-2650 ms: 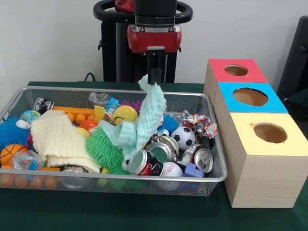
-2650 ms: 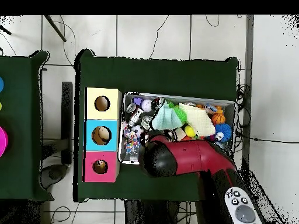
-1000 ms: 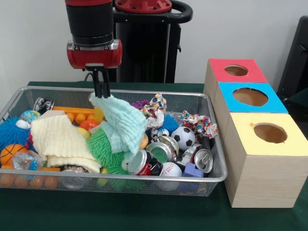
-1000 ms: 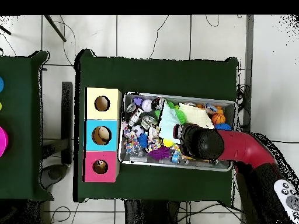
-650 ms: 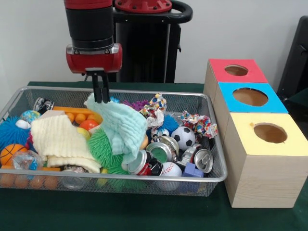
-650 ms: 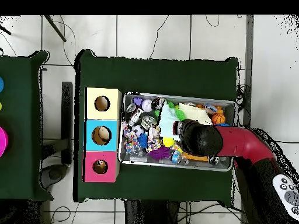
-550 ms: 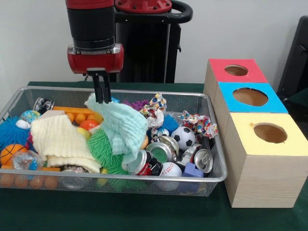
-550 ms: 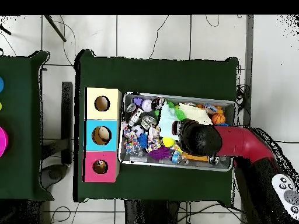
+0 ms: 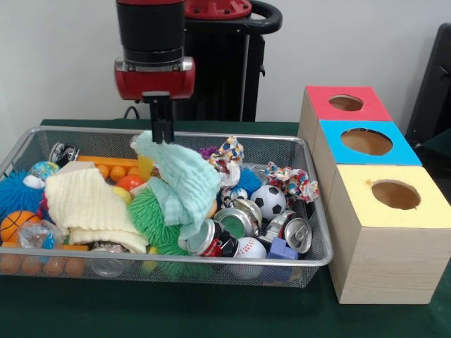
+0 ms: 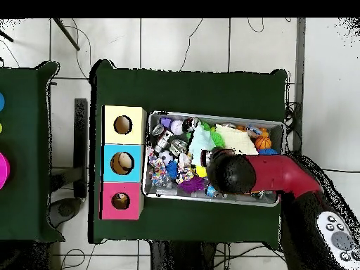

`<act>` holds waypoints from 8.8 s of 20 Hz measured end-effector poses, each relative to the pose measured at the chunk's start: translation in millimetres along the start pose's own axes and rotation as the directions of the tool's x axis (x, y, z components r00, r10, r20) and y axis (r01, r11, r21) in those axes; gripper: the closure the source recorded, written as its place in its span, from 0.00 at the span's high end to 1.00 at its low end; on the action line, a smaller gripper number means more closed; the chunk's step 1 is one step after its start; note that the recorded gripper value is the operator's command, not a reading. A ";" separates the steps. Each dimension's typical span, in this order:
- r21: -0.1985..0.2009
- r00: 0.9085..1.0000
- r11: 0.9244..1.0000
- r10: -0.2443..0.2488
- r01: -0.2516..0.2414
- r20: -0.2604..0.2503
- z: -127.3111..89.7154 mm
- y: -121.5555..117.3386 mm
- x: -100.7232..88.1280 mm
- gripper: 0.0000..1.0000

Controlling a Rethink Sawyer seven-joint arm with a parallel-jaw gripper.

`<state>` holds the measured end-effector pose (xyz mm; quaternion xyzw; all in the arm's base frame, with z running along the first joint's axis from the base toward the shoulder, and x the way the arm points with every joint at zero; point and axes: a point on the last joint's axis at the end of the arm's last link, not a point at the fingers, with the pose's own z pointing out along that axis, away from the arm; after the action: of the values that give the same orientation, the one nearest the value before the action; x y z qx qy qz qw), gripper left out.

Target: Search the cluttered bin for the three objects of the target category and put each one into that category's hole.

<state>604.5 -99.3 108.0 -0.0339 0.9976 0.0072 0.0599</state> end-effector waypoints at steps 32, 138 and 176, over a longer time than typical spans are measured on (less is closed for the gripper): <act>-0.089 0.984 0.984 -0.148 0.157 0.097 120.5 154.2 98.0 1.00; -0.042 0.931 0.933 -0.359 0.357 -0.064 -60.9 -73.0 -260.1 1.00; -0.010 0.968 0.968 -0.251 0.251 -0.023 59.0 -59.1 -119.4 1.00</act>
<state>733.9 -149.3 63.2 -0.1600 0.9859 0.0024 0.0482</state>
